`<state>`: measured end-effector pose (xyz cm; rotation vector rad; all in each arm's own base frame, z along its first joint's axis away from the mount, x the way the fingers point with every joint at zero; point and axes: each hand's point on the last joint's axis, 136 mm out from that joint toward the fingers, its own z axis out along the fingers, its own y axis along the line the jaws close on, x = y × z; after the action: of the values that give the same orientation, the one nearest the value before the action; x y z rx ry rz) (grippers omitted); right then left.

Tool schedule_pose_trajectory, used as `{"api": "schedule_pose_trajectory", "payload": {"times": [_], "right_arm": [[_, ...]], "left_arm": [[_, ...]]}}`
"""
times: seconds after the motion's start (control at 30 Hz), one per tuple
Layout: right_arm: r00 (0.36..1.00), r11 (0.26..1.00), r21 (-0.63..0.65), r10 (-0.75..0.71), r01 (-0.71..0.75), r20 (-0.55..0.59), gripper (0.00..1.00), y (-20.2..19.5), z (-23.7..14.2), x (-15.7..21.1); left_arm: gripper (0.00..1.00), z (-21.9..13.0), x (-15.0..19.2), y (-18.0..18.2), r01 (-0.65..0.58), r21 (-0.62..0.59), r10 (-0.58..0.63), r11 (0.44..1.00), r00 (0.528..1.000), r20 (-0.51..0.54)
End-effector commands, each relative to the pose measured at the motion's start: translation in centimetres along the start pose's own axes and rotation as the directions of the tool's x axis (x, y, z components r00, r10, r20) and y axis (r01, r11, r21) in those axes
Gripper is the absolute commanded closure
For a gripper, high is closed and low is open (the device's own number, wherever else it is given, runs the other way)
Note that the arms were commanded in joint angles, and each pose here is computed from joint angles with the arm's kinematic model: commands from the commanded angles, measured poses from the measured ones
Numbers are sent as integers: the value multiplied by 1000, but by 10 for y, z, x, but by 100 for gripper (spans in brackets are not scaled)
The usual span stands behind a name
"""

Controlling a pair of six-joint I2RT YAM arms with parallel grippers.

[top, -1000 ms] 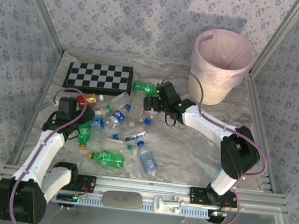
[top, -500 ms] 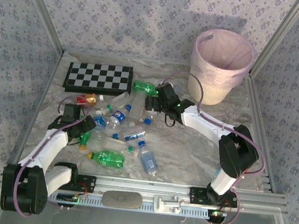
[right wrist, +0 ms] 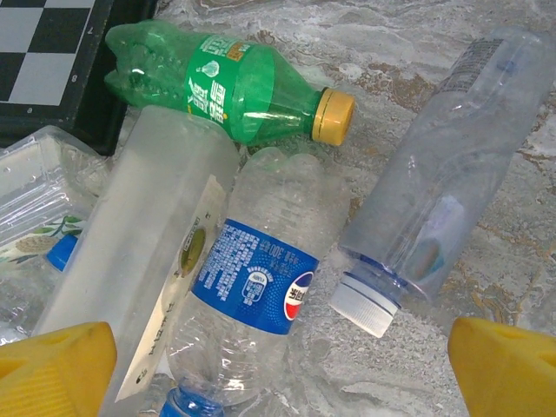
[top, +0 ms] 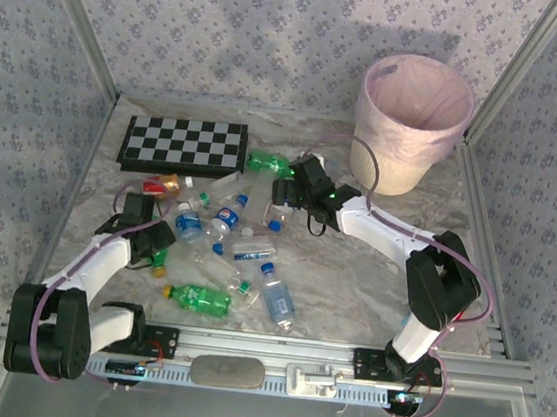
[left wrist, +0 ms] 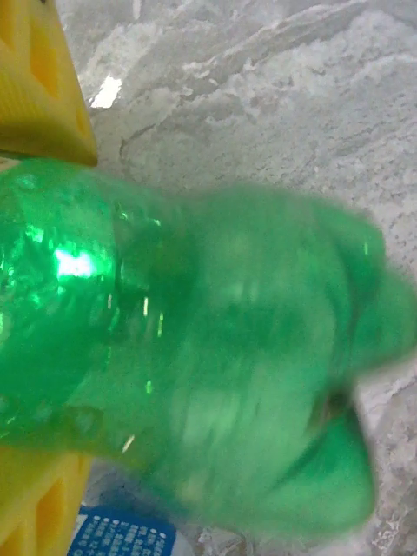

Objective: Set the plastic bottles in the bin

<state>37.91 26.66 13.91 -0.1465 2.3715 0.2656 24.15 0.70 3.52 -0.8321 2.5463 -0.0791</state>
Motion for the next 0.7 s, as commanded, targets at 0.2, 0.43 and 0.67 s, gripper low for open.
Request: {"api": "schedule_pose_trajectory", "payload": {"times": [0.2,0.43,0.67], "right_arm": [[999,999,-41,15,-13,49,0,9,-4,-13],[996,974,-226,23,-4,81,0,31,-19,-38],[992,887,-461,67,-10,107,0,53,-53,-70]], "left_arm": [[51,-25,-21,-3,-18,34,14,999,992,122],[56,-87,-56,-55,-123,322,18,939,951,309],[59,-150,-71,-134,-309,609,55,730,916,398]]}}
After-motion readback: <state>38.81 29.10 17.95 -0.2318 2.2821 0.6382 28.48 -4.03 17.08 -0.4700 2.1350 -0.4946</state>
